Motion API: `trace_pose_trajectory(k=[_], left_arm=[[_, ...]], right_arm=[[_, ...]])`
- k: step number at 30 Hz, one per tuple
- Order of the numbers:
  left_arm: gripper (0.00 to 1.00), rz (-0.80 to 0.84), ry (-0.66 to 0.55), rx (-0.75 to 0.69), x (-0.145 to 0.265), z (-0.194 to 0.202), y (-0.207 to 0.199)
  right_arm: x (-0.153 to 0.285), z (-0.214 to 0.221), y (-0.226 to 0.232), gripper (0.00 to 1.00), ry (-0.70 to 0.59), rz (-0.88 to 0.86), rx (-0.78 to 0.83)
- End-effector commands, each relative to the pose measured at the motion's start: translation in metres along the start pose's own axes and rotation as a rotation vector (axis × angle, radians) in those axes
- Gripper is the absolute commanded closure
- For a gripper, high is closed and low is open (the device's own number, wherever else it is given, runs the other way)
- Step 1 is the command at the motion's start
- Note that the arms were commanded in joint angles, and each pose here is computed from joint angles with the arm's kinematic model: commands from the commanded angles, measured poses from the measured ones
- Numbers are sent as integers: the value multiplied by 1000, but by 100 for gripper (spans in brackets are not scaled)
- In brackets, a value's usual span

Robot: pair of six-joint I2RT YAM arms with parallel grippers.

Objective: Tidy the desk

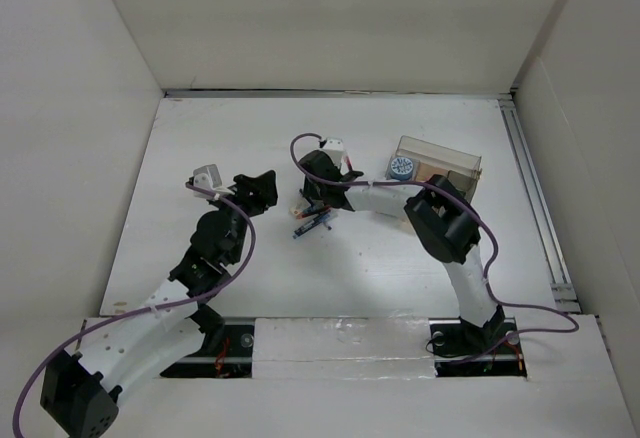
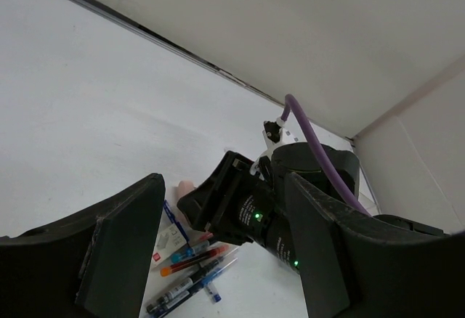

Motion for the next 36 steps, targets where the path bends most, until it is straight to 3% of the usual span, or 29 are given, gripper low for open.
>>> trace_pose_trajectory(k=[1, 2, 9, 10, 11, 18, 24, 29, 31, 36], left_arm=[[37, 47, -49, 37, 1, -15, -13], [37, 42, -56, 36, 1, -14, -11], [37, 48, -53, 38, 0, -13, -12], [37, 39, -38, 31, -1, -11, -12], [37, 38, -38, 33, -1, -11, -12], [37, 48, -41, 37, 1, -14, -13], [37, 52, -45, 40, 1, -14, -13], [37, 75, -24, 41, -1, -11, -17], [37, 67, -20, 39, -1, -12, -17], [37, 65, -38, 36, 1, -15, -16]], right_arm=[[-1, -9, 1, 53, -37, 26, -15], [3, -13, 2, 67, -41, 19, -28], [45, -45, 3, 72, -153, -67, -113], [74, -81, 1, 72, -268, -145, -187], [75, -82, 1, 72, -269, -146, -188], [114, -131, -73, 72, -379, -137, -395], [142, -124, -159, 73, -512, 98, -546], [130, -151, -221, 71, -509, 96, -640], [102, -149, -229, 71, -414, 150, -626], [72, -160, -233, 70, -389, 212, -608]])
Point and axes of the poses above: each gripper's point midway between its finger pads, its own x axis back along the fingers, its own y axis along the line the jaws close on, z = x × y, the point moved 8 cm from there along x, back along the fingers, and after that the axes turned 3 degrees about x, right-handed, at the moved point
